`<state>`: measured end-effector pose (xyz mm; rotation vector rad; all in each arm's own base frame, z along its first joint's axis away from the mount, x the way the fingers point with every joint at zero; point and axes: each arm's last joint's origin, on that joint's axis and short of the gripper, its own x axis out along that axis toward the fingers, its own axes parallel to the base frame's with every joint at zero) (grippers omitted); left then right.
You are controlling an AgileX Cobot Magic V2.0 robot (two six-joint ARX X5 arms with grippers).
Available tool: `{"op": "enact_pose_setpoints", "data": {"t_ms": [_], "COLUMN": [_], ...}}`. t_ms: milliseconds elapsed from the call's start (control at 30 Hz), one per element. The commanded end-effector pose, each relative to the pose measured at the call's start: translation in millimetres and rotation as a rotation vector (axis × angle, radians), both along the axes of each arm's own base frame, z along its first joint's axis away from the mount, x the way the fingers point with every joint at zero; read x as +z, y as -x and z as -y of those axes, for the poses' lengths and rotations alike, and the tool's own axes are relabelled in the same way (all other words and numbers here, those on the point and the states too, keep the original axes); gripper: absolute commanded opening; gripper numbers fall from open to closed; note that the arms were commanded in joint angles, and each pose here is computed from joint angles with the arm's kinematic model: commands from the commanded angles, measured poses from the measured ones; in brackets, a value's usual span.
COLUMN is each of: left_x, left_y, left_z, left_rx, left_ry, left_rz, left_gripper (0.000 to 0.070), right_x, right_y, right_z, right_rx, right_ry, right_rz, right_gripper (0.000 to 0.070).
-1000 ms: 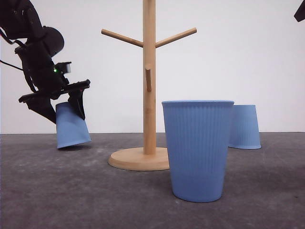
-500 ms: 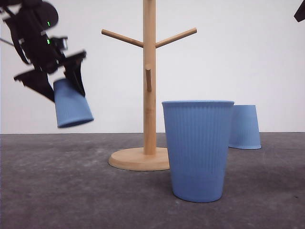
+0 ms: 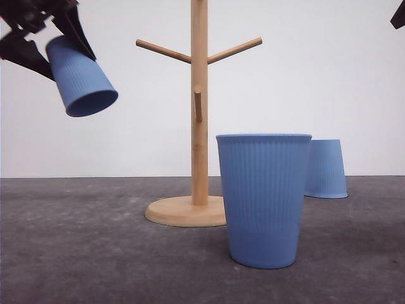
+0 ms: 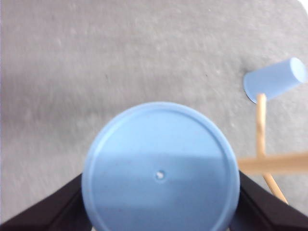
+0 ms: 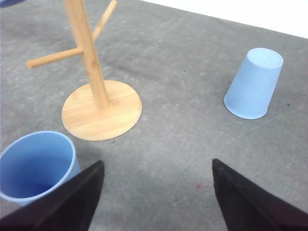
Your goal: Place three cups
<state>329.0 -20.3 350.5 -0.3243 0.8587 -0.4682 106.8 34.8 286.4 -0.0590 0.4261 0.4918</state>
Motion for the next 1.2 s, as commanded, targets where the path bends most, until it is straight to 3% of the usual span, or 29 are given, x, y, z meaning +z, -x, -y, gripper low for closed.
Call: {"op": "enact_pose_setpoints", "data": {"t_ms": [0,233,467,867,1033,1167], "left_x": [3.4,-8.1,-33.5,-22.5,-23.4,-28.0], "left_y": [5.2,43.8,64.0,61.5,61.2,56.9], "left_z": [-1.5,-5.5,-1.8,4.6,17.4,32.8], "left_rx": [0.012,0.112,0.154,0.138,0.104,0.087], "left_ry": [0.047,0.269,0.507,0.606,0.604,0.597], "left_rz": [0.025,0.123,0.144,0.196,0.189,0.183], "left_gripper": [0.0308,0.0309,0.0312,0.0314,0.0361,0.0360], "right_x": [5.7,5.7,5.7,5.6,5.7,5.7], "right_y": [0.0,0.0,0.0,0.1,0.1,0.1], "right_z": [-0.3,-0.3,-0.3,-0.5,-0.4,-0.4], "right_rx": [0.000,0.000,0.000,0.004,0.004,0.004], "right_ry": [-0.007,-0.007,-0.007,-0.009,-0.009,-0.009], "right_rz": [0.020,0.021,0.021,0.019,0.020,0.020], "right_gripper": [0.0456,0.0456,0.0456,0.0456,0.0456,0.0456]}}
